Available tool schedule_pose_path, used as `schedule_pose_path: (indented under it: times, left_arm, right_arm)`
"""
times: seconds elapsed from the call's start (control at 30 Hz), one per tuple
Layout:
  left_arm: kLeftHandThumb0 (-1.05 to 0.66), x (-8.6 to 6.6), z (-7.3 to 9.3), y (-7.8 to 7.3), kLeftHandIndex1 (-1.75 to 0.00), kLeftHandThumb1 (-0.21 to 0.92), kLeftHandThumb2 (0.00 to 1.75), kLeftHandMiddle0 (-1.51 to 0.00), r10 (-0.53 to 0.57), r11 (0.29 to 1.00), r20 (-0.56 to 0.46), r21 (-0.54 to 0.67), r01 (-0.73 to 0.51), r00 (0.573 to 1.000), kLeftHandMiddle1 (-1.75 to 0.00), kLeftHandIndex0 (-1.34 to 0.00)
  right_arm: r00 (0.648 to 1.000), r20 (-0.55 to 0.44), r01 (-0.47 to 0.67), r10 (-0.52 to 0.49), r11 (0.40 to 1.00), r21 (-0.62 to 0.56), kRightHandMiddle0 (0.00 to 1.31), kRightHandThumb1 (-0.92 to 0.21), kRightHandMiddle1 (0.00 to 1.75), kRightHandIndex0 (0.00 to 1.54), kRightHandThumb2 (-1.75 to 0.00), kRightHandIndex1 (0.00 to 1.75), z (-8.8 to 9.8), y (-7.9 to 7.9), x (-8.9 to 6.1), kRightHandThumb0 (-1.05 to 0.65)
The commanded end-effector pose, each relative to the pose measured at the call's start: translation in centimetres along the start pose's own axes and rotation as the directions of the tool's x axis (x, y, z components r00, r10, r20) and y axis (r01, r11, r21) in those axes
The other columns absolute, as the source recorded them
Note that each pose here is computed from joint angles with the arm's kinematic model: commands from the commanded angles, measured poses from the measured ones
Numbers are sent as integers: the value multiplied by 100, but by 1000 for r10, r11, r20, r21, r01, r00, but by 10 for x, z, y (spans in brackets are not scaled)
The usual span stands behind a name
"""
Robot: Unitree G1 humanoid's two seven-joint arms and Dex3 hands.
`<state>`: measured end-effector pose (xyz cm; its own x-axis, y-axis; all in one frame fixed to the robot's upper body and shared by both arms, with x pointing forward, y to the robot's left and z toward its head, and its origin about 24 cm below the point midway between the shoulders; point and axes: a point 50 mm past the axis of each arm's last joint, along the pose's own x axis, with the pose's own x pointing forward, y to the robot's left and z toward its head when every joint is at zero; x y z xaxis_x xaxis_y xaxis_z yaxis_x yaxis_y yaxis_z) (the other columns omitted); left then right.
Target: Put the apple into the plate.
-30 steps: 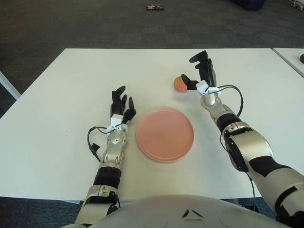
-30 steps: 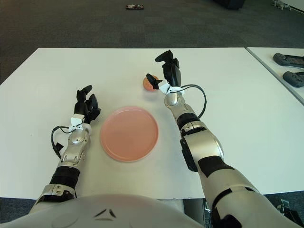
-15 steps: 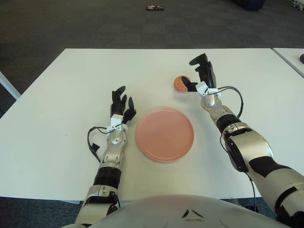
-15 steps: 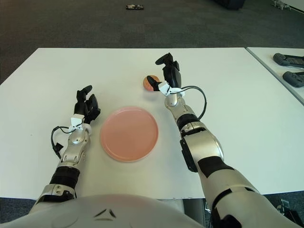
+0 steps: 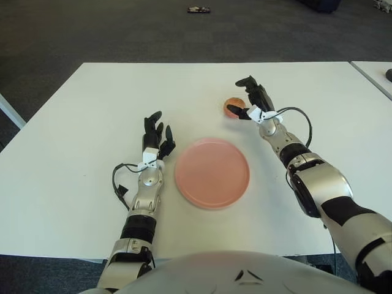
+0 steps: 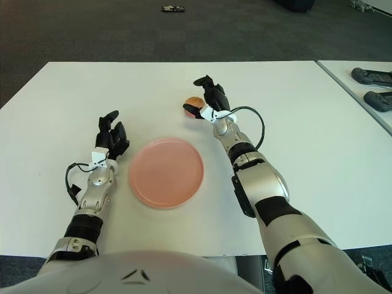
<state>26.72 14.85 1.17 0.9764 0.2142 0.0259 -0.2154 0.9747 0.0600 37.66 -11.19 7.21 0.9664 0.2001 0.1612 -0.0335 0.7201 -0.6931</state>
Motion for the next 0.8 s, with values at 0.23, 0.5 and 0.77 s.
schedule_pose_path:
  times: [0.23, 0.5, 0.77]
  left_arm:
    - [-73, 4, 5, 1, -92, 92, 78, -45, -2, 1000, 34, 17, 1, 999, -2, 0]
    - [-72, 4, 5, 1, -91, 92, 78, -44, -3, 1000, 34, 15, 3, 999, -1, 0]
    - [-72, 4, 6, 2, -91, 92, 77, -44, 0, 1000, 33, 9, 0, 999, -1, 0]
  right_arm:
    - [1000, -14, 1, -2, 997, -76, 0, -92, 0, 0, -27, 0, 5, -4, 8, -105]
    - [1000, -30, -10, 8, 997, -73, 0, -92, 0, 0, -25, 0, 7, -3, 11, -105]
    - [996, -80, -35, 28, 996, -84, 0, -92, 0, 0, -27, 0, 5, -3, 13, -105]
